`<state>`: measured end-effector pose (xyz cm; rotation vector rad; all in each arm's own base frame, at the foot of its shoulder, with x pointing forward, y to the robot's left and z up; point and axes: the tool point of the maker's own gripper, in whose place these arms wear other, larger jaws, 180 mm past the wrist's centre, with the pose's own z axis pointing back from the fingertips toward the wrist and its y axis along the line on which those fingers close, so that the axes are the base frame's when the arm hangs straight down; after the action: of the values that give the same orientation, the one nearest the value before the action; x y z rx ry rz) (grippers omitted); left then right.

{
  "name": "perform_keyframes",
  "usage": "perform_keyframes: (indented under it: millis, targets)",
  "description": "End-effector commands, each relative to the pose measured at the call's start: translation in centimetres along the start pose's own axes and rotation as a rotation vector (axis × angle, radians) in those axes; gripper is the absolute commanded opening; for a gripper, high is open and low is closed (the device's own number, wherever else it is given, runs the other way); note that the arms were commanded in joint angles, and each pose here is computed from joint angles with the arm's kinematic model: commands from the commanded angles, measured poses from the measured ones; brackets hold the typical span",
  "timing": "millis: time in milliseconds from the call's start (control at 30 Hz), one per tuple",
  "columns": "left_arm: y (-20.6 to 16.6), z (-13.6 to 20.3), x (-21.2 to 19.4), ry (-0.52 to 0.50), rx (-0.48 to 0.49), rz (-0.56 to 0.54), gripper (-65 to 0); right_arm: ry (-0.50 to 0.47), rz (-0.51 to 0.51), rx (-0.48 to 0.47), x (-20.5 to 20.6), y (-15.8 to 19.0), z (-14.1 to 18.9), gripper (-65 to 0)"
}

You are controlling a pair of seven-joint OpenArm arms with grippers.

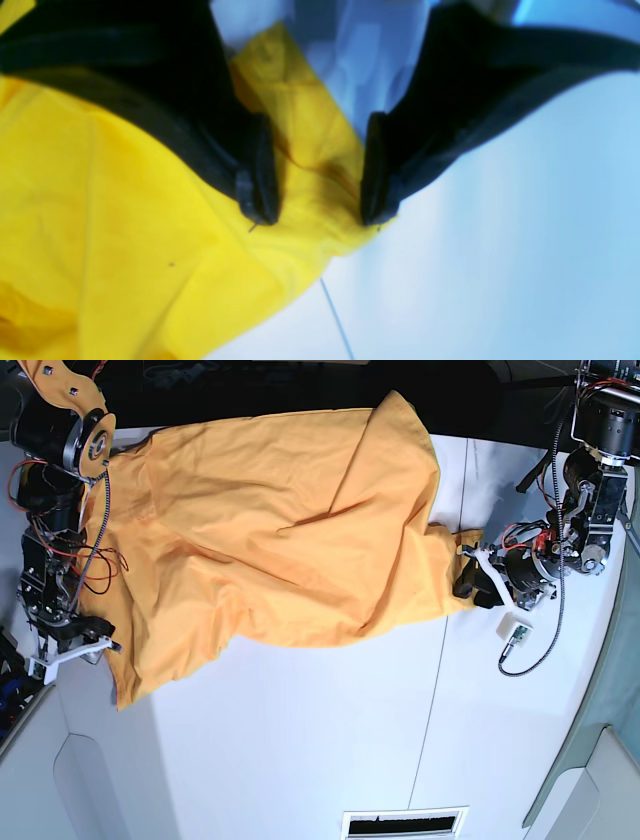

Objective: Layout the t-shirt on the table in an organized manner, then fold the t-shirt properly
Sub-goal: 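Swing the held shirt up and lay it flat across the table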

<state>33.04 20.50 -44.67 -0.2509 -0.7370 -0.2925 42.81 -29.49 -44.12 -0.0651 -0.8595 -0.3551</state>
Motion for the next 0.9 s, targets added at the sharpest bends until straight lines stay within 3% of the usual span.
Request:
perform_keyframes:
  millis: [0, 100, 200, 267, 367, 433, 567, 700, 867]
  targets:
    - [0.8, 0.2, 1.3, -0.032, 0.003, -0.004, -34.3, -0.050, -0.001, -0.013, 2.4, -0.9, 0.0, -31.4]
    - [0.6, -0.6, 0.4, -0.009, -0.009, 0.025, -34.3, -0.001, 0.011, 0.002, 0.9, -1.6, -0.2, -31.4]
    - [0.0, -1.3, -0.4, 0.003, -0.017, 0.051, -37.0, 0.048, 0.022, 0.080, -1.0, -0.1, -0.4, -31.6]
    - [-0.6, -1.6, -0.6, 0.007, -0.025, 0.051, -47.4, 0.064, 0.026, 0.134, -1.8, 1.3, -0.4, -34.6]
    - [-0.8, -1.8, -0.3, -0.002, -0.025, 0.045, -65.0, 0.065, 0.039, 0.203, -2.1, 3.2, -0.3, -50.7]
    - [-0.2, -1.6, 0.3, -0.014, -0.016, 0.036, -65.0, 0.036, 0.054, 0.259, -1.5, 4.3, 0.0, -65.0]
    - [1.0, -1.0, 2.6, -0.012, -0.018, -0.005, -65.0, -0.024, 0.100, 0.326, 1.0, 5.1, 0.7, -65.0]
    - [-1.8, 1.4, 6.6, -0.090, -0.194, -0.080, -65.0, -0.070, 0.119, 0.316, 4.1, 4.0, 1.9, -65.0]
    - [-4.8, 5.7, 10.0, -0.184, -0.264, -0.234, -65.0, -0.123, 0.160, 0.300, 6.0, 1.5, 5.0, -65.0]
